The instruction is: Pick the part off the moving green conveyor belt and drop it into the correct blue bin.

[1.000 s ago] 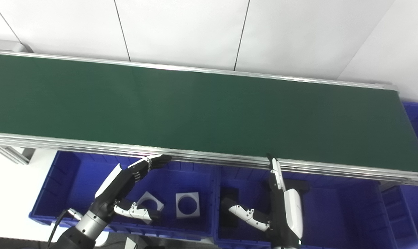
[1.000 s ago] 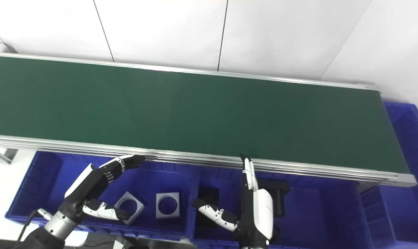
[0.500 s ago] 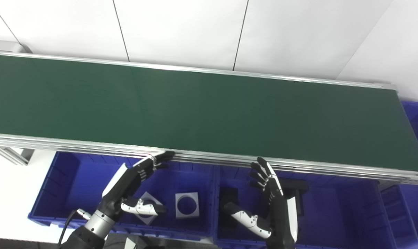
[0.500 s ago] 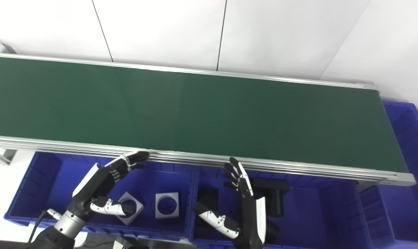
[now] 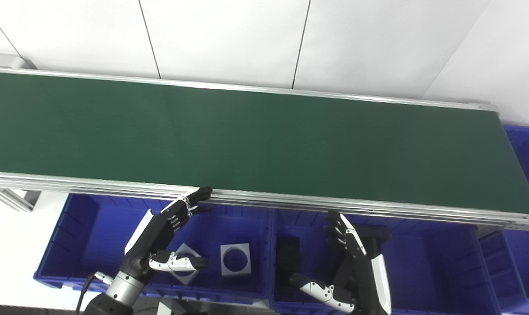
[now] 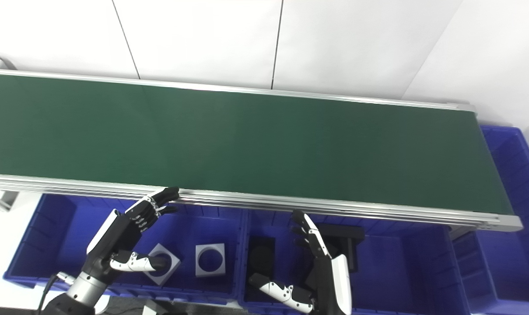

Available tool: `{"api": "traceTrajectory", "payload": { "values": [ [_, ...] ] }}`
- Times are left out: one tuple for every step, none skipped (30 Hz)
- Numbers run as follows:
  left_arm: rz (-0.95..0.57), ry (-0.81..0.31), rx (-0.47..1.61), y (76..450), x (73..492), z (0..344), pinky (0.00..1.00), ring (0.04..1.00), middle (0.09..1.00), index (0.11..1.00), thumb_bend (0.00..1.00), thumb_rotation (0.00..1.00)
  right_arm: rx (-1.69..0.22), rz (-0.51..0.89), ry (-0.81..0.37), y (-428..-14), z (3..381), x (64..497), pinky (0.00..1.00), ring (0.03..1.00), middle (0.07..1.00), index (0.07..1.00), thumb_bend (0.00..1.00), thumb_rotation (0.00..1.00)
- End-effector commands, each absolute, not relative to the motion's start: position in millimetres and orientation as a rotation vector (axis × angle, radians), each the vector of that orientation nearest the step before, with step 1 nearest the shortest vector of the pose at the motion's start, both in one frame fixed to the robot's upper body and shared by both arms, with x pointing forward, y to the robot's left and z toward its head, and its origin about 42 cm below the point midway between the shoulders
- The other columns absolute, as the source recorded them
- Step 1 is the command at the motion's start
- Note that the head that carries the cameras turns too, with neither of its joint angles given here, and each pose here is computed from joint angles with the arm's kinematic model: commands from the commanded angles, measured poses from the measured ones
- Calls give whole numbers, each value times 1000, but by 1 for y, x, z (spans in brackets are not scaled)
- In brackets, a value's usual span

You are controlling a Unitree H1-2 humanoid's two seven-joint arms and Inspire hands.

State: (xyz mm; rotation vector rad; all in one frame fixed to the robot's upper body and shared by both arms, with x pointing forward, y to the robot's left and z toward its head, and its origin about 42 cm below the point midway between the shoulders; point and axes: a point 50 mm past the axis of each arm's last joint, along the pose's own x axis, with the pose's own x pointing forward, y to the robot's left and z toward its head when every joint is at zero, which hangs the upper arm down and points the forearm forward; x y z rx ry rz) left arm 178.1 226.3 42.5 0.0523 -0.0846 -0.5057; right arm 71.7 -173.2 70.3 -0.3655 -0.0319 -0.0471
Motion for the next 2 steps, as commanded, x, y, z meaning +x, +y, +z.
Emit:
{"api": "traceTrajectory", "payload": {
  "values": [
    [-508, -135, 55, 226, 180, 50, 819, 899, 910, 843, 897, 353, -354, -56, -49, -169, 77, 76, 684, 775, 836, 877, 801, 358],
    [-508, -135, 55, 226, 180, 50, 819, 899, 909, 844, 896, 350, -354, -54, -47, -169, 76, 77, 676, 769, 834, 877, 791, 354]
  ]
}}
